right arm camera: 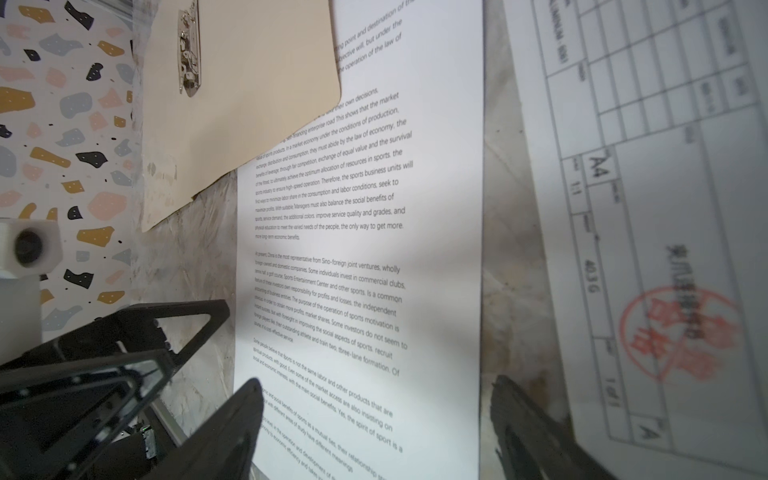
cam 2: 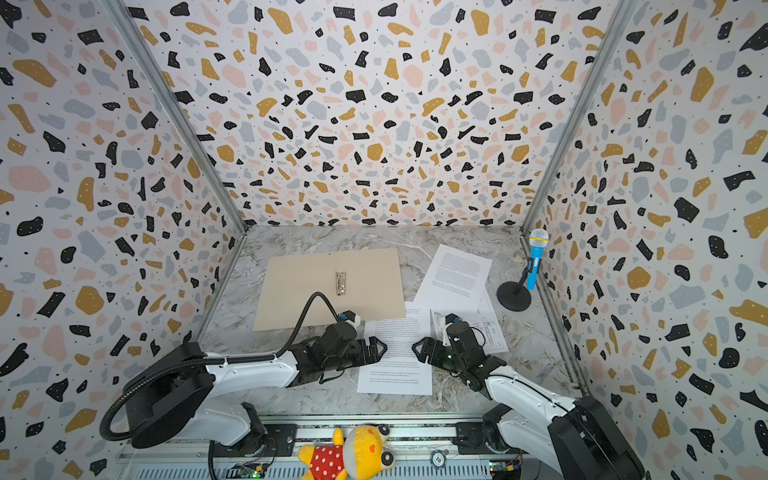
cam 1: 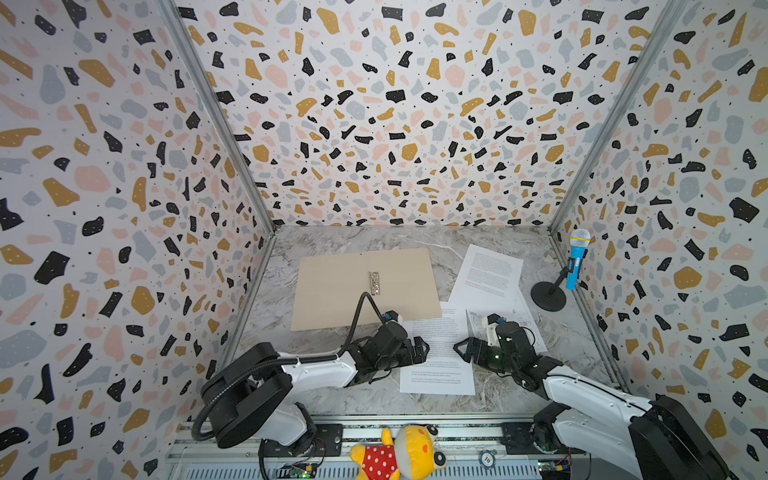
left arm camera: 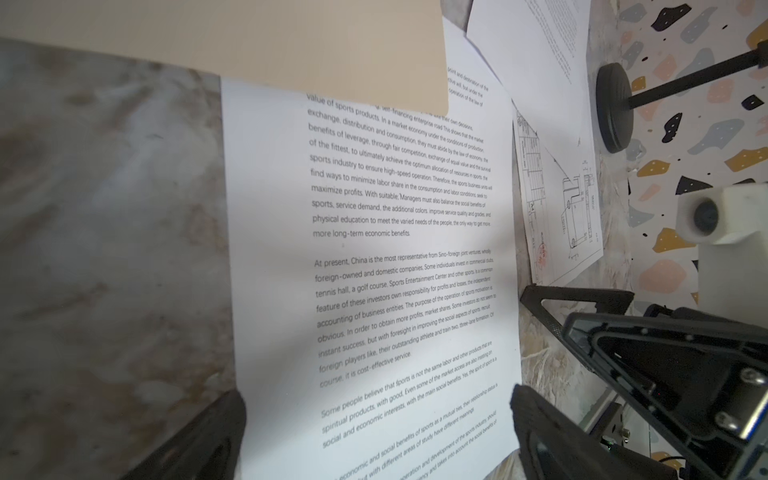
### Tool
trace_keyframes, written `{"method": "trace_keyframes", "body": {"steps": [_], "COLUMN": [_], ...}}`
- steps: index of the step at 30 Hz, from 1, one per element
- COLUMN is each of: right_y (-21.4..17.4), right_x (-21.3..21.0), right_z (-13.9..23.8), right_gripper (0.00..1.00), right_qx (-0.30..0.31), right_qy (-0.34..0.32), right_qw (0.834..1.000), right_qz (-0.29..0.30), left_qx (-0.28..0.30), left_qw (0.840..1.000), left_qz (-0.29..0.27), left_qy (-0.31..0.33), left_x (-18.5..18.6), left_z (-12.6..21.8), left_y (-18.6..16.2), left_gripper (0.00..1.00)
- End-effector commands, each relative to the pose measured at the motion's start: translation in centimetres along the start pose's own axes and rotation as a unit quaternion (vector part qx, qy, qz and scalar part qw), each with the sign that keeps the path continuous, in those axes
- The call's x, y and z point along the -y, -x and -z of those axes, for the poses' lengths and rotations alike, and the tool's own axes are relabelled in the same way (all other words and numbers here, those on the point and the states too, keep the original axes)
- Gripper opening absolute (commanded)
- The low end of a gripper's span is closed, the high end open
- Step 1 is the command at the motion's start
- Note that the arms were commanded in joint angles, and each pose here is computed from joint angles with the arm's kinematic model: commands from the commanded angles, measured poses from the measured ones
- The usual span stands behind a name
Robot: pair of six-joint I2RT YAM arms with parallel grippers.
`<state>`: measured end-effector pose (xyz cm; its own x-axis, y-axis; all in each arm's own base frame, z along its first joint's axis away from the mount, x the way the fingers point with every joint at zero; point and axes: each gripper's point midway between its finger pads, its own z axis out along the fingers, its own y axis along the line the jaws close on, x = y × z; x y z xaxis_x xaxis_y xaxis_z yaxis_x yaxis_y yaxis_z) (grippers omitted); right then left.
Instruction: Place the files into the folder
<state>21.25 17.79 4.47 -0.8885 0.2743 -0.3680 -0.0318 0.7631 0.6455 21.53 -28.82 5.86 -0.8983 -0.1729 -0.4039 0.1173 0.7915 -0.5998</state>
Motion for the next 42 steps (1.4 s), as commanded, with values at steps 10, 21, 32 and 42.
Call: {"method": "trace_keyframes", "body": {"steps": [10, 21, 32, 42], "right_y": [-1.2, -1.4, -2.2, -2.6], "right_x": [1.8, 1.6, 0.9, -0.2], "right_z": [0.0, -0.5, -0.7, -0.5], "right_gripper": [0.87, 0.89, 0.9, 0.9], "right_qx": [-0.03, -0.044, -0.056, -0.053], "right_qy": [-0.043, -0.039, -0.005, 0.043], "right_qw": [0.999, 0.998, 0.998, 0.996], "right_qz": [-0.008, -0.01, -0.033, -0.05], "left_qx": [-0.004, -0.032, -0.047, -0.039], "left_qw": [1.0, 0.999, 0.999, 0.999], "left_qz": [-0.023, -0.028, -0.021, -0.01], "left_qy": [0.02, 0.019, -0.014, -0.037], "left_x": [-0.1, -0.5, 0.4, 1.1], "left_z": [-0.5, -1.4, -1.8, -1.7], "left_y": [0.2, -1.0, -1.7, -1.5], "left_gripper": [1.0, 1.0, 1.0, 1.0]}}
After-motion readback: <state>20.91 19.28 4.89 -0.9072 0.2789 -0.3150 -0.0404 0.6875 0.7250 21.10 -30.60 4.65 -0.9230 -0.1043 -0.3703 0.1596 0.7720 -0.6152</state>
